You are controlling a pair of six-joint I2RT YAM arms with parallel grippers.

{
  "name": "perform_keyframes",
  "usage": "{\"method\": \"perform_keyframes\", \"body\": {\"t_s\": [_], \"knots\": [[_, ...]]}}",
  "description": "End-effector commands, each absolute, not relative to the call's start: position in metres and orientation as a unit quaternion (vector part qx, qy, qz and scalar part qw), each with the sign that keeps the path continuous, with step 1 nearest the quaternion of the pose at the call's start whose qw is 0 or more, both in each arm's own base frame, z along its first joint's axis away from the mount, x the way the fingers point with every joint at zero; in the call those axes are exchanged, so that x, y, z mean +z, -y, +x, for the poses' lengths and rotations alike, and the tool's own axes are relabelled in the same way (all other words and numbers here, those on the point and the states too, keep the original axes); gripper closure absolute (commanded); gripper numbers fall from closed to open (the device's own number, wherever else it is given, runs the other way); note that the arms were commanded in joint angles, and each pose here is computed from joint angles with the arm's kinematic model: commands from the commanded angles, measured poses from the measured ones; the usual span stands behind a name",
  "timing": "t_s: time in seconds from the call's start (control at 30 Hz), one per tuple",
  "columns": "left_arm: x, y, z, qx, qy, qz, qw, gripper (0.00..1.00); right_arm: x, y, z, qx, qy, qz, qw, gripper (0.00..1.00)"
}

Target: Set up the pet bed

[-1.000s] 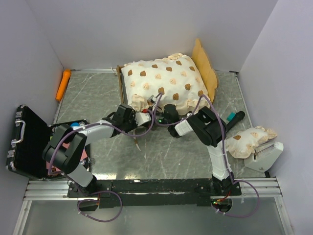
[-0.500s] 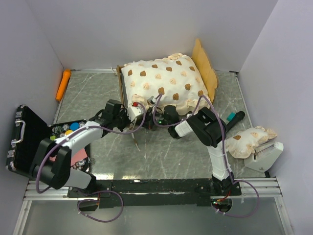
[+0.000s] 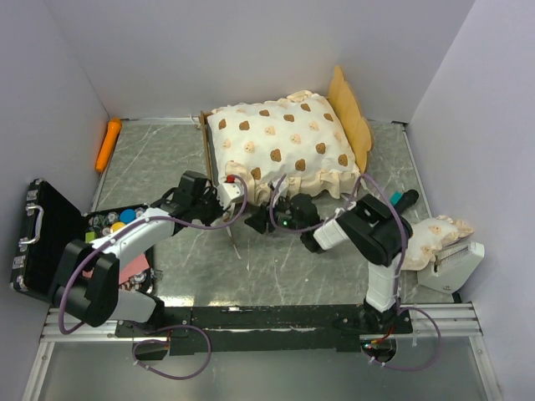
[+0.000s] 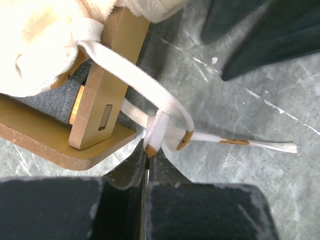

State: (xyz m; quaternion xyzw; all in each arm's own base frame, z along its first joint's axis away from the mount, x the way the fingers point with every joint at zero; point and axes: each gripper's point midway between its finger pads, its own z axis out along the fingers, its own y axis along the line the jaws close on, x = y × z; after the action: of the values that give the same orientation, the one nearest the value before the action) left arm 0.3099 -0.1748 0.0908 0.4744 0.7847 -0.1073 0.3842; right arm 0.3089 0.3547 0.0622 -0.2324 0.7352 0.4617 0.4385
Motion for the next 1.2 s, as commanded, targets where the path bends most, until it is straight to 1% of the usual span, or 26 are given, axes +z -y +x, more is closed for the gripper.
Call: {"method": "perform_keyframes", "body": {"t_s": [0.0,0.07,0.17,0.33,0.4,0.43,0.47,0.5,0.57,0.6,0.63,0.77,0.83,0.9,1.03,1.17], "knots": [[0.107,0.182,0.309,-0.136,-0.777,0.461,0.407,0.99,0.068,-0.36,0.286,0.37,-0.73,-0.286,0.498,0.43],[0.109,0.184,0.307,-0.149,-0.776,0.458,0.407,0.99,0.058,-0.374,0.268,0.341,-0.734,-0.315,0.495,0.38],[0.112,0.185,0.306,-0.155,-0.774,0.457,0.409,0.99,0.048,-0.385,0.267,0.329,-0.747,-0.311,0.487,0.33],[0.114,0.184,0.304,-0.158,-0.773,0.458,0.409,0.99,0.034,-0.402,0.274,0.335,-0.759,-0.303,0.469,0.33],[0.116,0.183,0.305,-0.159,-0.773,0.455,0.412,0.99,0.024,-0.409,0.273,0.338,-0.765,-0.308,0.454,0.35],[0.117,0.183,0.306,-0.159,-0.773,0.454,0.414,0.99,0.021,-0.412,0.273,0.337,-0.767,-0.309,0.451,0.38],[0.12,0.183,0.306,-0.162,-0.773,0.451,0.417,0.99,0.018,-0.413,0.274,0.336,-0.769,-0.308,0.448,0.46],[0.124,0.182,0.307,-0.165,-0.771,0.448,0.422,0.99,0.016,-0.414,0.274,0.338,-0.771,-0.305,0.445,0.57],[0.135,0.178,0.312,-0.162,-0.769,0.44,0.434,0.99,0.014,-0.408,0.274,0.334,-0.777,-0.293,0.446,0.87],[0.14,0.174,0.316,-0.156,-0.771,0.433,0.441,0.99,0.012,-0.403,0.275,0.33,-0.782,-0.285,0.445,0.96],[0.147,0.169,0.321,-0.147,-0.771,0.425,0.45,0.99,0.01,-0.396,0.277,0.328,-0.787,-0.273,0.444,1.0],[0.172,0.149,0.343,-0.11,-0.768,0.405,0.484,0.99,0.0,-0.367,0.288,0.328,-0.816,-0.218,0.423,1.0],[0.195,0.145,0.354,-0.096,-0.755,0.403,0.508,0.99,-0.005,-0.358,0.29,0.339,-0.822,-0.202,0.411,1.0],[0.214,0.142,0.365,-0.078,-0.741,0.403,0.532,0.99,-0.012,-0.357,0.285,0.347,-0.825,-0.199,0.398,1.0],[0.23,0.129,0.385,-0.041,-0.735,0.399,0.547,0.99,-0.022,-0.357,0.281,0.35,-0.835,-0.193,0.379,1.0],[0.252,0.102,0.407,0.011,-0.731,0.38,0.567,0.99,-0.027,-0.35,0.283,0.342,-0.844,-0.176,0.374,1.0]]}}
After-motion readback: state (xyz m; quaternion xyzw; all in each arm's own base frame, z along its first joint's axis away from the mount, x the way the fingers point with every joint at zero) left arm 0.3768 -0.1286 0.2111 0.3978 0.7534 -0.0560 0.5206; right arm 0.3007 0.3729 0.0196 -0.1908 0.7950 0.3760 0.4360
